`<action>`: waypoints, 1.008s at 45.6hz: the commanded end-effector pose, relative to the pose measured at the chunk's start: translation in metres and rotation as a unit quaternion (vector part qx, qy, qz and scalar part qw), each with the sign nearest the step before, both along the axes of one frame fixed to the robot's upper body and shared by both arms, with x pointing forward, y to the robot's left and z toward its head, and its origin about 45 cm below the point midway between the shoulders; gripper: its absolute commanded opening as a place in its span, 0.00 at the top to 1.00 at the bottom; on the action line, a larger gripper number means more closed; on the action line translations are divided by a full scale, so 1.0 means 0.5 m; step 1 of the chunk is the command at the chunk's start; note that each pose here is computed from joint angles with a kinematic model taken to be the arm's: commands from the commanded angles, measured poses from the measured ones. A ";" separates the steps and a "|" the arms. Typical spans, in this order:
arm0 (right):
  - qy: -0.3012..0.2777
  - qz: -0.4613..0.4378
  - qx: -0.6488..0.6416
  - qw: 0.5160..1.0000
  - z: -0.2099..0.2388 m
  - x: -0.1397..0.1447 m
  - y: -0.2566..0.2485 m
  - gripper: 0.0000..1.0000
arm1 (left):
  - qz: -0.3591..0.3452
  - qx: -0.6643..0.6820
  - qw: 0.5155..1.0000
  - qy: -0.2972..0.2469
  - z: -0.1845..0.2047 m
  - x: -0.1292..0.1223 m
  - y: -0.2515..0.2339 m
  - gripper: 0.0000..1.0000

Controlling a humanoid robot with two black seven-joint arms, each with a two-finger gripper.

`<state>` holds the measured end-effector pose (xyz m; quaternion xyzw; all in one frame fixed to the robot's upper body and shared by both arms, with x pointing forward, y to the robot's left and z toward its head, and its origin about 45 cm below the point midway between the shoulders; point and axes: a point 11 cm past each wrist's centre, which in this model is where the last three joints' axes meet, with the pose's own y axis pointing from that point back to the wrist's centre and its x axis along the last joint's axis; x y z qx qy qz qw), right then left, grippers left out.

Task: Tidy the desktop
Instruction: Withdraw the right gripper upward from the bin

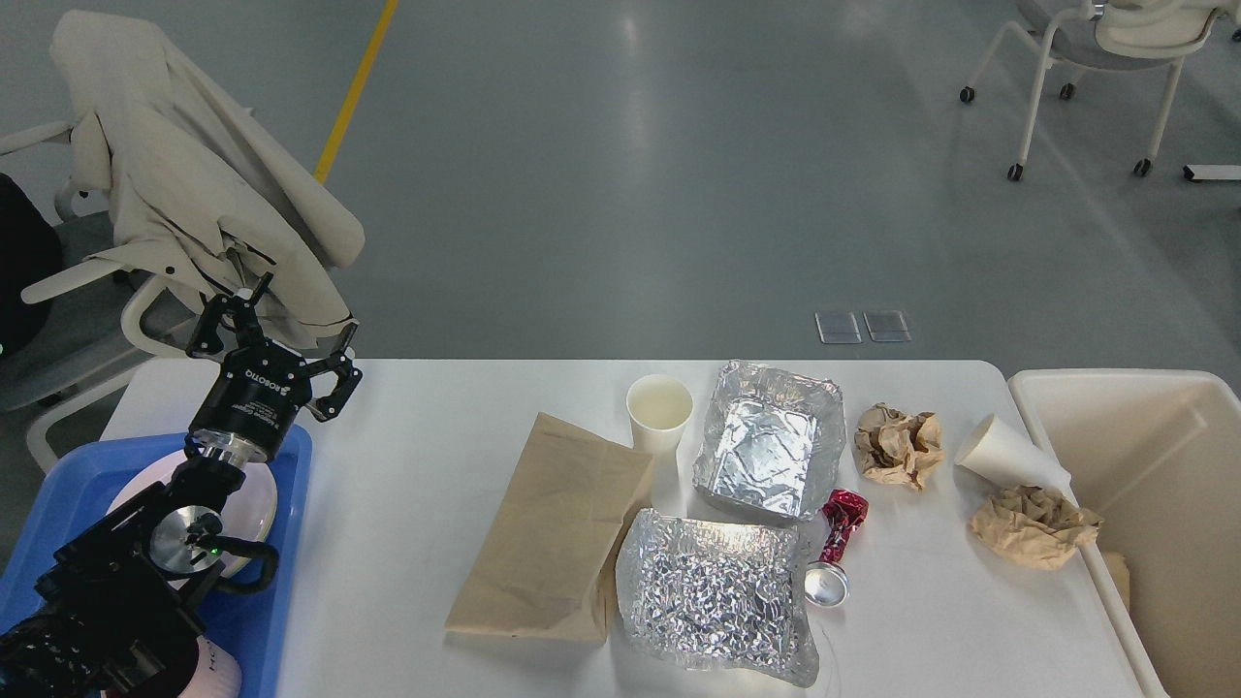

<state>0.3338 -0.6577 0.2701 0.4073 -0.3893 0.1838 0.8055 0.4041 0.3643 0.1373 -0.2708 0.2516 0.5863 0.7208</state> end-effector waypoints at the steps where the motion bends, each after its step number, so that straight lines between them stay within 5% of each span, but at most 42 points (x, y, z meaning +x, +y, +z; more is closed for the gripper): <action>1: 0.048 -0.040 0.031 0.998 -0.246 -0.141 0.001 1.00 | 0.000 0.000 1.000 0.000 0.000 0.000 0.000 0.00; 11: 0.060 -0.048 0.069 0.995 -0.334 -0.179 0.044 1.00 | 0.001 0.000 1.000 0.001 0.000 0.000 0.000 0.00; 12: 0.062 -0.048 0.070 0.994 -0.339 -0.183 0.045 0.94 | 0.000 0.000 1.000 0.000 0.000 0.000 0.000 0.00; 13: 0.063 -0.049 0.072 0.994 -0.342 -0.185 0.047 0.80 | 0.000 0.000 1.000 0.000 0.000 0.000 0.000 0.00; 14: 0.064 -0.051 0.073 0.994 -0.343 -0.187 0.047 0.47 | 0.000 0.000 1.000 0.001 -0.001 -0.001 0.000 0.00; 15: 0.063 -0.051 0.074 0.994 -0.345 -0.188 0.047 0.03 | 0.000 0.000 1.000 0.000 0.000 0.000 0.000 0.00; 16: 0.061 -0.052 0.076 0.994 -0.346 -0.187 0.049 0.00 | 0.000 0.000 1.000 0.000 0.000 0.000 0.000 0.00; 23: 0.070 -0.061 0.104 0.990 -0.359 -0.192 0.066 0.00 | 0.000 0.000 1.000 0.000 0.000 0.000 0.000 0.00; 30: 0.050 -0.072 0.177 0.980 -0.276 -0.115 0.098 0.00 | 0.000 0.000 1.000 0.000 0.000 0.000 0.000 0.00; 39: 0.083 0.014 0.244 0.966 -0.001 0.044 0.221 0.00 | 0.000 0.000 1.000 0.000 0.000 0.000 0.000 0.00; 46: 0.158 0.132 0.330 0.921 0.265 0.076 0.460 0.00 | 0.000 0.000 1.000 0.001 -0.001 -0.001 0.000 0.00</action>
